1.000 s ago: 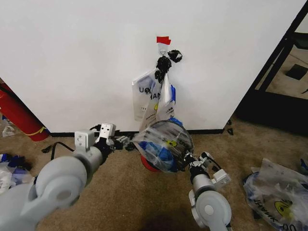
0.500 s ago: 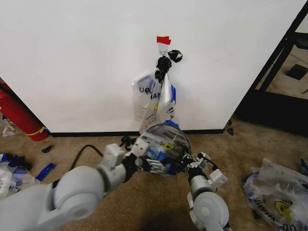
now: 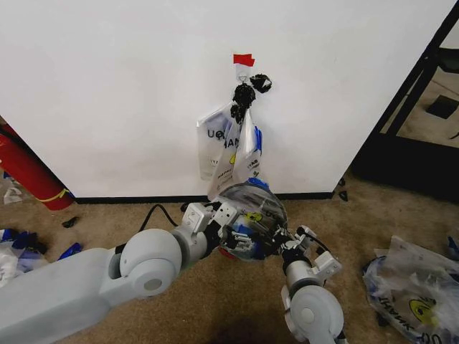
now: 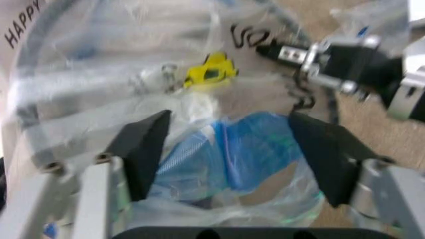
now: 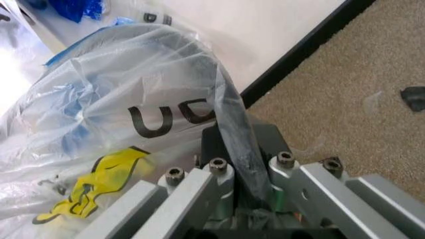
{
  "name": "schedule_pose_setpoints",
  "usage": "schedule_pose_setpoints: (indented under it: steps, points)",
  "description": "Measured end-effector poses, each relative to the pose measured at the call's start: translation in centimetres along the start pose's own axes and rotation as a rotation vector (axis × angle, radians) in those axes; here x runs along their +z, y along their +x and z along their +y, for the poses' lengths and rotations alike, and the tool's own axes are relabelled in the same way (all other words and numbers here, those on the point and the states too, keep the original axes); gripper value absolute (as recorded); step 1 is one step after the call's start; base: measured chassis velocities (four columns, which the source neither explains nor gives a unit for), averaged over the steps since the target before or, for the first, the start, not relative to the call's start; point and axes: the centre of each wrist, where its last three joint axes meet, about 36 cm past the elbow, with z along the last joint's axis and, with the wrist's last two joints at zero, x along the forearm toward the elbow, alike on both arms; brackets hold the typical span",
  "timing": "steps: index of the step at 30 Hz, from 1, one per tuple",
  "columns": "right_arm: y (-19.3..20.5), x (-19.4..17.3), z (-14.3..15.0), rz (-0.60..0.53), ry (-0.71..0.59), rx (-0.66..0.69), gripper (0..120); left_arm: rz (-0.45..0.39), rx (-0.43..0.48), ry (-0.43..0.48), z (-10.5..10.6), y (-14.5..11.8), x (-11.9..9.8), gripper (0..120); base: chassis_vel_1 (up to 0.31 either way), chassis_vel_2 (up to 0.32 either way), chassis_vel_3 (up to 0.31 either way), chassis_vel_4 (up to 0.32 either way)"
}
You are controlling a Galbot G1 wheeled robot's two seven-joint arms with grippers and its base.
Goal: Pick up the garbage bag from the wall and place it over the trash bin.
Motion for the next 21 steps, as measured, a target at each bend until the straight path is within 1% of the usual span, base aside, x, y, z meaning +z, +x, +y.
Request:
schedule_pose_setpoints:
  steps: [1, 4, 5, 8, 9, 11, 12, 14, 15, 16, 17, 18, 21]
  points:
    - [0.0, 0.0, 0.0, -0.001, -0.001, 0.0, 0, 0.015, -0.008, -0.004, 0.1, -0.1, 0.1, 63, 0.0, 0.0, 0.0, 0.0]
    - [0.1, -0.1, 0.1, -0.002, -0.004, -0.002, 0, 0.034, -0.025, -0.005, 0.3, -0.4, 0.3, 51, 0.0, 0.0, 0.0, 0.0]
    - [0.1, -0.1, 0.1, -0.002, -0.004, -0.002, 0, 0.034, -0.025, -0.005, 0.3, -0.4, 0.3, 51, 0.0, 0.0, 0.0, 0.0]
    - [0.1, -0.1, 0.1, -0.003, -0.006, 0.0, 0, 0.037, -0.037, -0.005, 0.3, -0.4, 0.4, 35, 0.0, 0.0, 0.0, 0.0]
    - [0.1, -0.2, 0.1, -0.003, -0.007, 0.001, 0, 0.036, -0.038, -0.006, 0.3, -0.4, 0.4, 32, 0.0, 0.0, 0.0, 0.0]
    - [0.1, -0.2, 0.1, -0.004, -0.009, 0.003, 0, 0.036, -0.039, -0.006, 0.2, -0.3, 0.4, 30, 0.0, 0.0, 0.0, 0.0]
    - [0.0, -0.3, 0.0, -0.005, -0.015, 0.006, 0, 0.034, -0.037, -0.006, 0.1, -0.1, 0.5, 23, 0.0, 0.0, 0.0, 0.0]
    - [-0.1, -0.4, 0.0, -0.005, -0.022, 0.01, 0, 0.034, -0.032, -0.003, -0.2, 0.1, 0.7, 17, 0.0, 0.0, 0.0, 0.0]
    - [-0.1, -0.5, 0.0, -0.004, -0.024, 0.011, 0, 0.034, -0.03, -0.002, -0.3, 0.2, 0.7, 12, 0.0, 0.0, 0.0, 0.0]
    - [-0.1, -0.5, -0.1, -0.003, -0.026, 0.012, 0, 0.034, -0.03, -0.001, -0.3, 0.3, 0.8, 10, 0.0, 0.0, 0.0, 0.0]
    - [-0.2, -0.5, -0.1, -0.001, -0.029, 0.016, 0, 0.034, -0.029, 0.001, -0.4, 0.4, 0.9, 4, 0.0, 0.0, 0.0, 0.0]
    - [-0.2, -0.6, -0.1, 0.0, -0.031, 0.017, 0, 0.034, -0.028, 0.003, -0.4, 0.5, 1.0, 0, 0.0, 0.0, 0.0, 0.0]
    - [-0.2, -0.6, -0.1, 0.003, -0.033, 0.02, 0, 0.035, -0.029, 0.009, -0.4, 0.6, 1.2, 0, 0.0, 0.0, 0.0, 0.0]
